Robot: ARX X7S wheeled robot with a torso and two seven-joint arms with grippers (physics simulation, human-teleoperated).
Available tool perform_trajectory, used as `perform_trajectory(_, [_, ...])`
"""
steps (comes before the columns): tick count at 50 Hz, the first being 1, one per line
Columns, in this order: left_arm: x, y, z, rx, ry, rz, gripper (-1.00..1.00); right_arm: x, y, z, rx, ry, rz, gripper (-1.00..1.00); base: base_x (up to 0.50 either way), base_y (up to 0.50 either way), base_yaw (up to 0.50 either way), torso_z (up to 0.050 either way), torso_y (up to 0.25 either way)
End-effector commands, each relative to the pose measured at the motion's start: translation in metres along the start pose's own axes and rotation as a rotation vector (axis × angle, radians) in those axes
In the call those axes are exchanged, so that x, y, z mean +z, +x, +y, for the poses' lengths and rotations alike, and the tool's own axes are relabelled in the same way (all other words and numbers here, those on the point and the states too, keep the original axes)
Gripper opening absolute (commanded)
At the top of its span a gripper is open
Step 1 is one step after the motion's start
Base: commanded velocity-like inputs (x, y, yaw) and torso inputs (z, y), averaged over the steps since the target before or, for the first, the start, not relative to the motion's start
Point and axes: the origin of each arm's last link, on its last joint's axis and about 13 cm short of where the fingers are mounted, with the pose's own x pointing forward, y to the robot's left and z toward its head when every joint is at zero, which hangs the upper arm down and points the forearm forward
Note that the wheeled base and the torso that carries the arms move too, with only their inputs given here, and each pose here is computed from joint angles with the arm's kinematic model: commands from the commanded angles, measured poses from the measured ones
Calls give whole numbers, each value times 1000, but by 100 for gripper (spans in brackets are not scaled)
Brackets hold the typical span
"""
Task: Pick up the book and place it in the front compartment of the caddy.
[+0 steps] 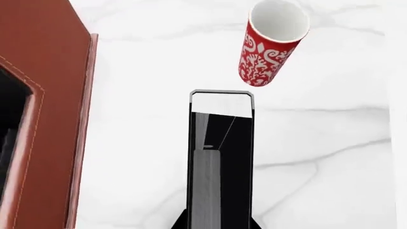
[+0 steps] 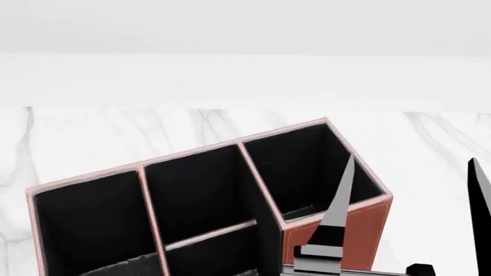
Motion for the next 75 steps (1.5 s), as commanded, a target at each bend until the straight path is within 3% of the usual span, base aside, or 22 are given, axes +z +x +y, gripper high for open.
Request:
perform_trajectory(1, [18, -32, 5, 37, 27, -80, -100, 1, 0, -1, -3, -2, -1, 100, 0, 0, 0, 0, 0])
perform_trajectory(7, [32, -53, 7, 25, 8, -161, -100, 1, 0, -1, -3, -3, -2, 100, 0, 0, 0, 0, 0])
perform_trajectory(10, [37, -62, 9, 25, 40, -171, -100, 1, 0, -1, -1, -5, -1, 100, 0, 0, 0, 0, 0])
perform_trajectory(16, [54, -80, 22, 90, 17, -240, -100, 1, 0, -1, -3, -4, -1, 100, 0, 0, 0, 0, 0])
perform_trajectory(38, [74, -124, 40, 167, 4, -305, -100, 2, -1, -2, -5, -3, -5, 100, 0, 0, 0, 0, 1])
perform_trajectory(57, [81, -151, 50, 249, -13, -303, -100, 3, -1, -2, -4, -4, -5, 100, 0, 0, 0, 0, 1])
perform_trajectory(75, [116, -182, 59, 350, 91, -257, -100, 3, -1, -2, -5, -4, -4, 100, 0, 0, 0, 1, 1])
